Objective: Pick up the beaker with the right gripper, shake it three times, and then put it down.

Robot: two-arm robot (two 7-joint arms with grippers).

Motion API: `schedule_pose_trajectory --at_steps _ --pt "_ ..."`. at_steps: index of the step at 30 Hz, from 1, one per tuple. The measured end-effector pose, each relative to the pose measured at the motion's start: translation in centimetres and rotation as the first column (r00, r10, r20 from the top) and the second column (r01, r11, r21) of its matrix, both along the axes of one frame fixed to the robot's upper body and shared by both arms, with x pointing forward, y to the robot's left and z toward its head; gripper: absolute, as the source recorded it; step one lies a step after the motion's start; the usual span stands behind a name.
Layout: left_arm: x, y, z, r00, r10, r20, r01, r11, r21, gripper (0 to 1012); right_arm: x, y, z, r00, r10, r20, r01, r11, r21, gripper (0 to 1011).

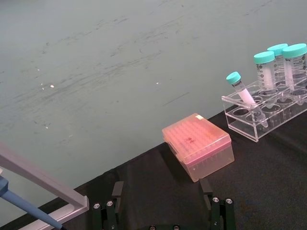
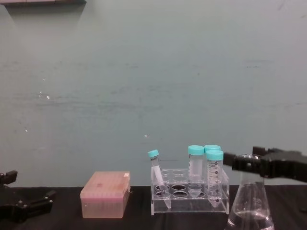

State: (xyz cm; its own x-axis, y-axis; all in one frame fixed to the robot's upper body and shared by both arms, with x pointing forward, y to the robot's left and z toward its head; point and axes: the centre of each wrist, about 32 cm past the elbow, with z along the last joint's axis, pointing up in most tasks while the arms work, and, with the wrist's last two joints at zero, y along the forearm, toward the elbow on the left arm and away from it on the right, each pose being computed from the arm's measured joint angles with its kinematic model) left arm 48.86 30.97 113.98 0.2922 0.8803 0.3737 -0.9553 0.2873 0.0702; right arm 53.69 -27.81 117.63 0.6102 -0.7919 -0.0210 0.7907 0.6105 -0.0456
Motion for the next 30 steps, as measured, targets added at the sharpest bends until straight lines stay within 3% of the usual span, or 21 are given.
schedule_pose_trajectory --at_steps 6,9,10,11,12,14,15,17,18,21,22,26,30 --pt "0.00 0.00 0.00 1.0000 0.000 0.000 0.000 1.0000 0.000 1000 -0.2 -0.4 1.0 0.998 0.010 0.070 -0.013 0.999 0.048 1000" --pt "0.00 0.00 0.00 1.0000 0.000 0.000 0.000 1.0000 0.000 1000 -0.4 -0.7 1.7 0.991 -0.041 0.130 0.031 0.997 0.072 1000" --pt "0.00 0.00 0.00 1.0000 0.000 0.000 0.000 1.0000 0.000 1000 -0.5 -0.7 1.9 0.987 -0.067 0.149 0.056 0.996 0.076 1000" --pt "0.00 0.00 0.00 1.0000 0.000 0.000 0.000 1.0000 0.000 1000 -0.6 -0.8 2.3 0.973 -0.132 0.187 0.119 0.990 0.080 1000" --pt "0.00 0.00 0.00 1.0000 0.000 0.000 0.000 1.0000 0.000 1000 -0.6 -0.8 2.3 0.973 -0.132 0.187 0.119 0.990 0.080 1000" --pt "0.00 0.00 0.00 1.0000 0.000 0.000 0.000 1.0000 0.000 1000 -0.8 -0.9 2.8 0.945 -0.238 0.225 0.226 0.971 0.078 1000" --pt "0.00 0.00 0.00 1.0000 0.000 0.000 0.000 1.0000 0.000 1000 -0.9 -1.0 3.1 0.922 -0.305 0.240 0.296 0.952 0.077 1000" --pt "0.00 0.00 0.00 1.0000 0.000 0.000 0.000 1.0000 0.000 1000 -1.1 -1.2 3.3 0.900 -0.362 0.244 0.355 0.932 0.073 1000" --pt "0.00 0.00 0.00 1.0000 0.000 0.000 0.000 1.0000 0.000 1000 -1.3 -1.3 3.4 0.880 -0.409 0.243 0.406 0.912 0.065 1000" --pt "0.00 0.00 0.00 1.0000 0.000 0.000 0.000 1.0000 0.000 1000 -1.6 -1.5 3.3 0.858 -0.457 0.233 0.459 0.887 0.050 1000" --pt "0.00 0.00 0.00 1.0000 0.000 0.000 0.000 1.0000 0.000 1000 -1.8 -1.8 3.1 0.847 -0.483 0.223 0.488 0.872 0.037 1000" --pt "0.00 0.00 0.00 1.0000 0.000 0.000 0.000 1.0000 0.000 1000 -2.5 -2.5 2.2 0.837 -0.514 0.190 0.522 0.853 0.008 1000" --pt "0.00 0.00 0.00 1.0000 0.000 0.000 0.000 1.0000 0.000 1000 -3.0 -3.2 1.4 0.835 -0.525 0.166 0.534 0.846 -0.008 1000"
